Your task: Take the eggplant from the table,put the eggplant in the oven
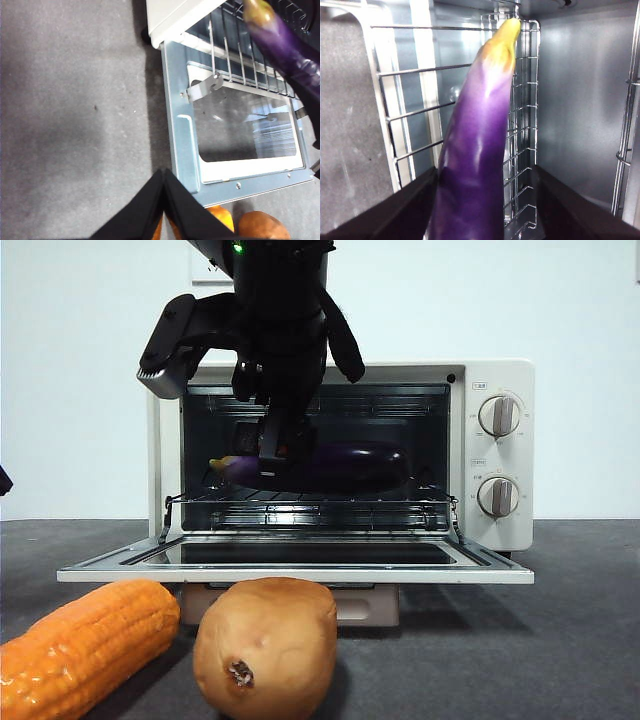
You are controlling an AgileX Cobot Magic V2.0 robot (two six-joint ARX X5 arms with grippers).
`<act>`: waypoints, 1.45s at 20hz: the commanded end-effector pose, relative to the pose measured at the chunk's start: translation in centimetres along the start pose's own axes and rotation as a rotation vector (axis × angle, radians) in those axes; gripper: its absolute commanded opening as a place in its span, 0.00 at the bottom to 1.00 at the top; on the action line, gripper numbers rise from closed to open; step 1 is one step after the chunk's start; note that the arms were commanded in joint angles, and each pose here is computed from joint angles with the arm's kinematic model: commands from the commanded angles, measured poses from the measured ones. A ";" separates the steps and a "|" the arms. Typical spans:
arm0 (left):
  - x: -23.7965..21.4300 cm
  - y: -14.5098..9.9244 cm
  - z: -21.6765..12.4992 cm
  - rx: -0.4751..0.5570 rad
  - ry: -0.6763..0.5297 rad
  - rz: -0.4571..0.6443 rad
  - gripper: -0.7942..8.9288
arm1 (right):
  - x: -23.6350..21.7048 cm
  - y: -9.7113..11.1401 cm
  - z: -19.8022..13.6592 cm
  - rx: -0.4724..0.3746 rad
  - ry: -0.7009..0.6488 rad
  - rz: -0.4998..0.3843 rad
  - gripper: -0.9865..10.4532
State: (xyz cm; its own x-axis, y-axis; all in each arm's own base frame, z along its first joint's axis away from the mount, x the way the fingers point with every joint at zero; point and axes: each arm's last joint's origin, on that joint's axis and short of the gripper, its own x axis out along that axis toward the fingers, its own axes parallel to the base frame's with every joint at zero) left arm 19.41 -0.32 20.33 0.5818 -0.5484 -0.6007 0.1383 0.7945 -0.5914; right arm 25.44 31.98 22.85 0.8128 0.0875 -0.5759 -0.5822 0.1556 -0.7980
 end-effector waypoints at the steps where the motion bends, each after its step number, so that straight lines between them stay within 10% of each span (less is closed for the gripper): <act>1: 0.3 0.1 0.3 0.004 0.005 -0.006 0.09 | 0.1 0.2 0.7 0.017 -0.011 -0.002 0.34; 10: 3.4 0.9 0.3 -0.001 0.080 -0.024 0.09 | -4.4 -0.3 1.9 0.091 -0.126 0.005 0.30; 16: 7.0 2.8 -0.7 -0.062 0.211 -0.007 0.09 | -11.7 -4.2 -0.2 0.271 -0.223 -0.017 0.09; 29: 9.2 2.4 -1.6 -0.057 0.309 -0.169 0.09 | -22.4 -10.5 -7.8 0.554 -0.420 -0.131 0.09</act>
State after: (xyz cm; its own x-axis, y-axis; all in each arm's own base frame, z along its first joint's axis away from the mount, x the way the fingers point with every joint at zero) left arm 23.51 -3.80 12.69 0.2914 -0.7215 -0.6281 0.1563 0.6837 -0.7128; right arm 13.50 20.54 42.13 0.8805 0.3743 -0.2909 -0.4723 0.6396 -0.6065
